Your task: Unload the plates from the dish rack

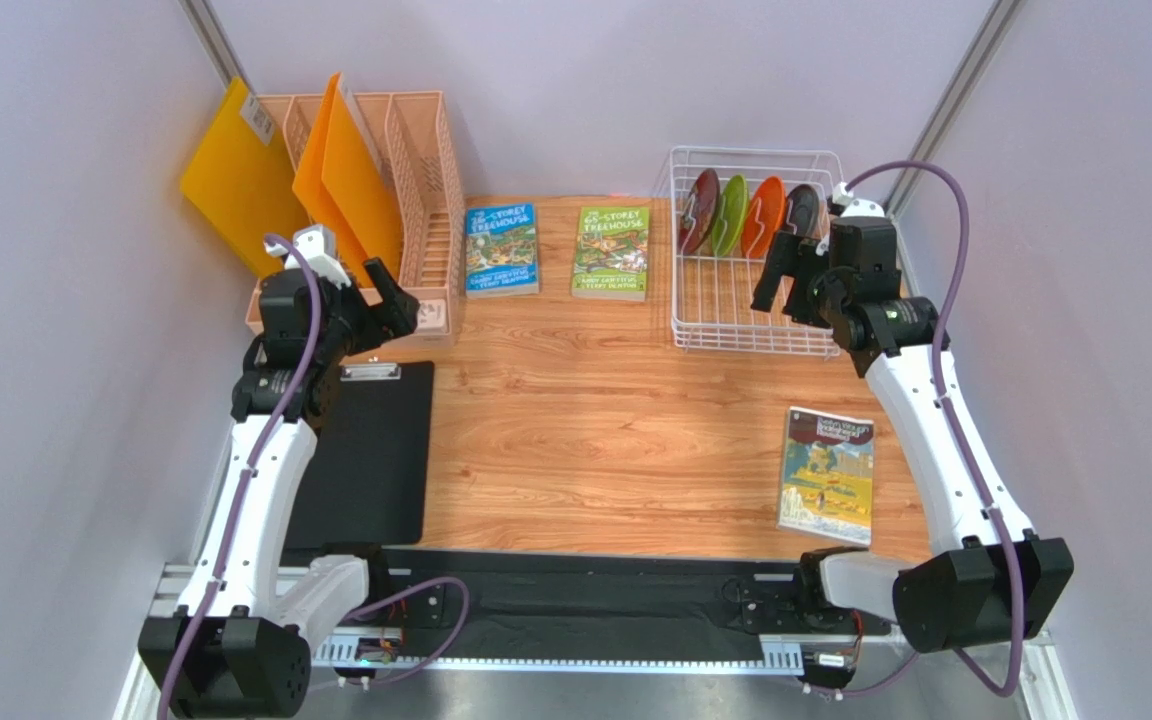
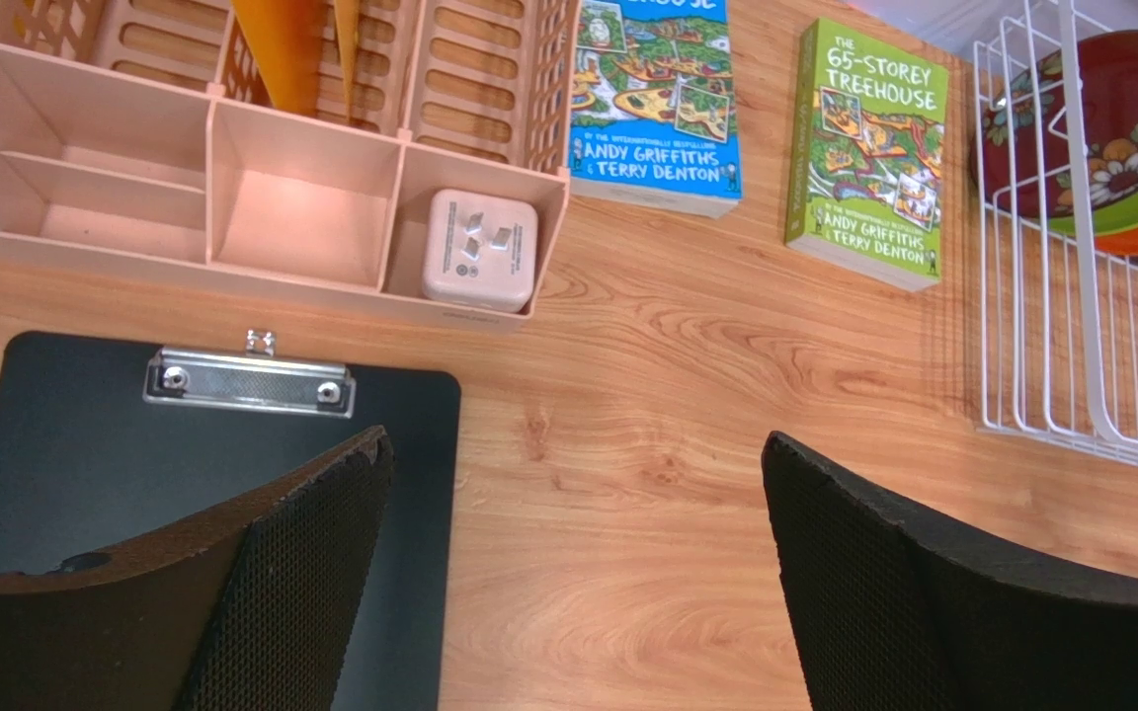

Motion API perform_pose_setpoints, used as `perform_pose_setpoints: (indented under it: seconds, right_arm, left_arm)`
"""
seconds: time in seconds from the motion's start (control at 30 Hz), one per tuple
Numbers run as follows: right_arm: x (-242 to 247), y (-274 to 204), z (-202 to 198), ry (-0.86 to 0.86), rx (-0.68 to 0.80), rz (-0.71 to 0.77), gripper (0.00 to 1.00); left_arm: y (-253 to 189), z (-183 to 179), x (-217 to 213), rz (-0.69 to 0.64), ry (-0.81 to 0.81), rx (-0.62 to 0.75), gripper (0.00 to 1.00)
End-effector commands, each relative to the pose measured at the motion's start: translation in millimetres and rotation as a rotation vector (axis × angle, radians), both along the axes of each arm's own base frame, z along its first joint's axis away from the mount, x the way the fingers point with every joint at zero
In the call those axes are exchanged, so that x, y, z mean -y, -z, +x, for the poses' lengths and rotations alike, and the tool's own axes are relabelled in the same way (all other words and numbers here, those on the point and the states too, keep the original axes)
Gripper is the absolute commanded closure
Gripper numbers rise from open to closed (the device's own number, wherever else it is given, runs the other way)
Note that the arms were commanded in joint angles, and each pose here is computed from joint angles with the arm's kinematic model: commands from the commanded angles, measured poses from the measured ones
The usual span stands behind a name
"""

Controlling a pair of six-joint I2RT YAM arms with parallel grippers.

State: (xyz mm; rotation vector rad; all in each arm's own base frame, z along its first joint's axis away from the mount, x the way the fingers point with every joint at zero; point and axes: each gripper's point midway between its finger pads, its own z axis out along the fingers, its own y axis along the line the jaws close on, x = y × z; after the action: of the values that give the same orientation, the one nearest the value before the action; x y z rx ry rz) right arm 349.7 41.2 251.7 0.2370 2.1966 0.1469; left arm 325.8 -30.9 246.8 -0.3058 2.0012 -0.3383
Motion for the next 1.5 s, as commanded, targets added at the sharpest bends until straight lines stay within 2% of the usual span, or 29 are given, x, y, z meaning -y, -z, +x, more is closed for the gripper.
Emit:
perform_pose_setpoints:
  seconds: [0.0,0.07,0.1,0.13,0.3,0.4,0.47,0.53,0.57,0.63,0.67,0.77,0.8,0.83,0.9,0.93,1.47]
  right_arm:
    - [-3,-28,7,-0.024,0.108,0.006,0.02]
    - [-5,-30,13,-0.040,0.120,0.009,0.08]
    - [-10,-31,15,-0.069,0.123,0.009,0.07]
    - [-11,-32,18,-0.080,0.124,0.007,0.00]
    - [-24,-17,52,-0.103,0.041,0.042,0.00]
    - [-21,-18,84,-0.034,0.036,0.033,0.04]
    - [-21,-23,107,0.006,0.054,0.007,0.14]
    - [-30,-18,124,-0.004,0.038,0.004,0.16]
    - [-34,-38,133,-0.009,0.083,0.004,0.16]
    - [-44,-28,150,-0.022,0.070,-0.029,0.16]
    - [-46,-46,160,-0.015,0.113,-0.038,0.17]
    - [-50,-26,184,-0.009,0.067,-0.084,0.21]
    - [-53,-44,194,-0.007,0.110,-0.079,0.25]
    - [-55,-25,205,-0.012,0.076,-0.090,0.31]
    - [-55,-35,219,-0.008,0.116,-0.107,0.31]
    - [-56,-20,226,-0.009,0.093,-0.121,0.30]
    - [-62,38,273,-0.043,0.096,-0.181,0.38]
  left_arm:
    - [-8,6,-3,-0.010,-0.022,0.038,0.03]
    - [-9,7,-3,-0.023,-0.028,0.040,0.02]
    - [-8,9,-1,-0.036,-0.025,0.041,0.01]
    - [-9,9,2,-0.047,-0.010,0.041,0.01]
    - [-9,17,11,-0.072,0.039,0.031,0.00]
    - [-9,22,21,-0.104,0.086,0.059,0.00]
    - [1,28,23,-0.130,0.085,0.057,0.01]
    - [8,32,24,-0.131,0.082,0.032,0.00]
    - [15,35,26,-0.120,0.085,0.015,0.00]
    - [25,40,18,-0.092,0.049,-0.006,0.00]
    - [31,40,28,-0.080,0.073,-0.018,0.00]
    - [42,45,35,-0.041,0.083,-0.033,0.00]
    - [43,46,38,-0.031,0.085,-0.037,0.00]
    - [45,48,39,-0.013,0.080,-0.039,0.00]
    - [47,51,46,0.022,0.096,-0.040,0.00]
    - [47,53,46,0.035,0.089,-0.041,0.00]
    - [39,58,59,0.066,0.132,0.000,0.00]
